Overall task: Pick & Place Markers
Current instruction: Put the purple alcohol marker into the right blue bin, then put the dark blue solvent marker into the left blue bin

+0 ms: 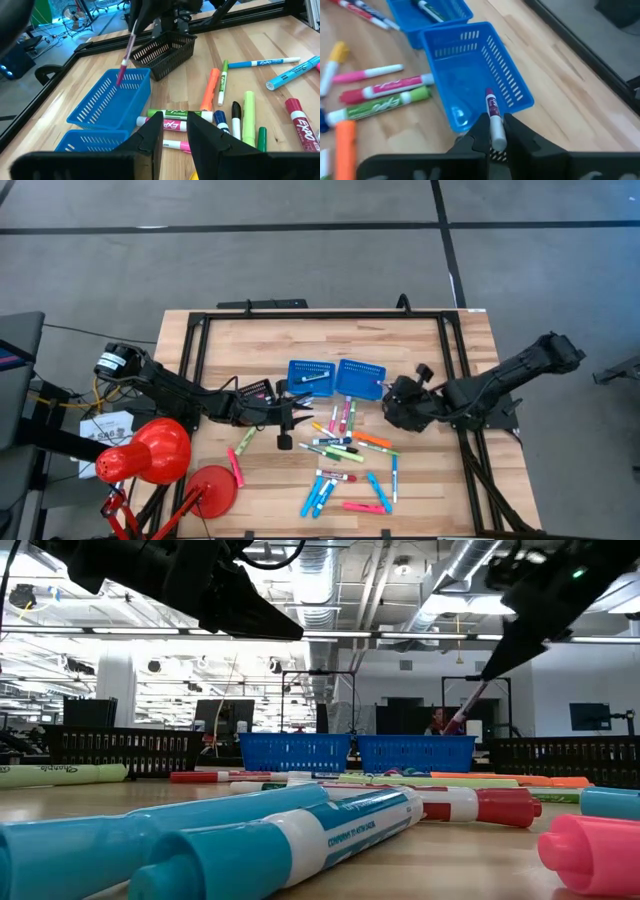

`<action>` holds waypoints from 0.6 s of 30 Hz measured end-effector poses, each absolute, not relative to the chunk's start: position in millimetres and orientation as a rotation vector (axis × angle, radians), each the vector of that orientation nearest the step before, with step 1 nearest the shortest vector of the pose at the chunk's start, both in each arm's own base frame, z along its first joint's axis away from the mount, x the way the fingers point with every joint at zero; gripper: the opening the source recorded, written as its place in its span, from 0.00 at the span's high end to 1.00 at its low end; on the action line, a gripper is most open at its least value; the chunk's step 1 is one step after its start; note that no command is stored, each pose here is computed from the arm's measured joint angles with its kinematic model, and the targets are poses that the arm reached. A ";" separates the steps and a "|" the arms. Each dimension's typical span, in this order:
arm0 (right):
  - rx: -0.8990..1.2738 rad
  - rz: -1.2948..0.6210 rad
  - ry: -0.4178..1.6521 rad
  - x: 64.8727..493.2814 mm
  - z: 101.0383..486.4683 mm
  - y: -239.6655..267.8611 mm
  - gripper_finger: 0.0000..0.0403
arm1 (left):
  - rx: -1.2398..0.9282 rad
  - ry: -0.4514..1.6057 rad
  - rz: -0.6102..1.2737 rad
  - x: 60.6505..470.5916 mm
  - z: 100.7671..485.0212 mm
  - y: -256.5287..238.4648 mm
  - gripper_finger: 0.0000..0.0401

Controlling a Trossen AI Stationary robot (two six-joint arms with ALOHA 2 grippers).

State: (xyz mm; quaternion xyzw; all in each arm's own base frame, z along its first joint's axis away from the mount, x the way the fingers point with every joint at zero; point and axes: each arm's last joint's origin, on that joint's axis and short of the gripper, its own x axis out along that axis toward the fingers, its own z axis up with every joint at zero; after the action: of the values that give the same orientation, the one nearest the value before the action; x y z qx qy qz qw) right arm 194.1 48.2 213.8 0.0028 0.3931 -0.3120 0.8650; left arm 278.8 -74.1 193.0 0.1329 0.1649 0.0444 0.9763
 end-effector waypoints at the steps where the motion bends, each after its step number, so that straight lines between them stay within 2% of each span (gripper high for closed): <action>1: 0.005 -0.663 0.830 198.5 211.2 45.5 0.91 | 0.268 0.333 0.089 278.8 193.0 -74.1 0.79; 5: 0.014 -0.670 0.860 219.5 198.0 33.6 0.86 | 0.268 0.333 0.089 278.8 193.0 -74.1 0.79; 13: -0.058 -0.584 0.969 247.8 170.8 15.7 0.84 | 0.263 0.339 0.090 277.6 190.9 -73.8 0.79; 18: -0.056 -0.551 0.947 259.4 181.0 22.6 0.81 | 0.253 0.360 0.093 273.5 183.8 -72.0 0.79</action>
State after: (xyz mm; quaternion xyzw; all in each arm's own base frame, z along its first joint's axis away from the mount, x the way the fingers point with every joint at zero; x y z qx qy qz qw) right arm 259.4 22.6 181.0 -0.0264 0.4500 -0.2619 0.8533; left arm 273.5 -72.0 183.8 0.1252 0.1786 0.0462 0.9748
